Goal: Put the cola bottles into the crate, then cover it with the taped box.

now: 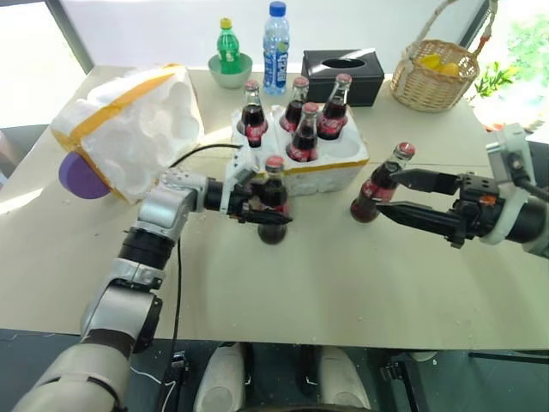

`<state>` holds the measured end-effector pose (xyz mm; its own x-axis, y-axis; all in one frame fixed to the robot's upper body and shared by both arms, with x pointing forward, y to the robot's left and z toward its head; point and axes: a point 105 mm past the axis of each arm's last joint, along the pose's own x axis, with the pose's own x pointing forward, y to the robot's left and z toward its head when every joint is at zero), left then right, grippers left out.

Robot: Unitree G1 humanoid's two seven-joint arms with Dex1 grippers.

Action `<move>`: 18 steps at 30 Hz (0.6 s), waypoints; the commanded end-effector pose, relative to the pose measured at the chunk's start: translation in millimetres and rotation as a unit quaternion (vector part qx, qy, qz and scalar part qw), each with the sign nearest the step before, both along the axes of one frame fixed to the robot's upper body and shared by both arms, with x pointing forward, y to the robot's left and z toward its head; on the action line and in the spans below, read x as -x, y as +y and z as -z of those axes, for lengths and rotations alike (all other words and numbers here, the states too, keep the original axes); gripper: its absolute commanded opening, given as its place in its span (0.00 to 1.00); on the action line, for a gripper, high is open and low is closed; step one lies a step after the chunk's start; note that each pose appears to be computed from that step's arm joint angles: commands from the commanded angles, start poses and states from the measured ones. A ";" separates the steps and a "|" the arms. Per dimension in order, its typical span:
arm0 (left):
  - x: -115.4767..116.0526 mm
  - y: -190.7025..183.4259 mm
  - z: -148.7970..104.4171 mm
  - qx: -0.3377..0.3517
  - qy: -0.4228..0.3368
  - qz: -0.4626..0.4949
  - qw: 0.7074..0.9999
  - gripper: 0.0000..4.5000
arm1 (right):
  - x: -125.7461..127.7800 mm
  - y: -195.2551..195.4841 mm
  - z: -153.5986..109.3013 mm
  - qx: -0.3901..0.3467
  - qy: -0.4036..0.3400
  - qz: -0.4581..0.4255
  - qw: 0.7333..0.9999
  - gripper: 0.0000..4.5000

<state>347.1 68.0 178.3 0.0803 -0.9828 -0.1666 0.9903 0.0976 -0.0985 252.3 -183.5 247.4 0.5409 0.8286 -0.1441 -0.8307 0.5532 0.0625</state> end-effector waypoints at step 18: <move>-72.6 23.2 -86.4 0.064 -0.132 -0.147 0.978 0.62 | 4.4 5.8 -10.0 0.004 -0.038 -0.017 0.999 1.00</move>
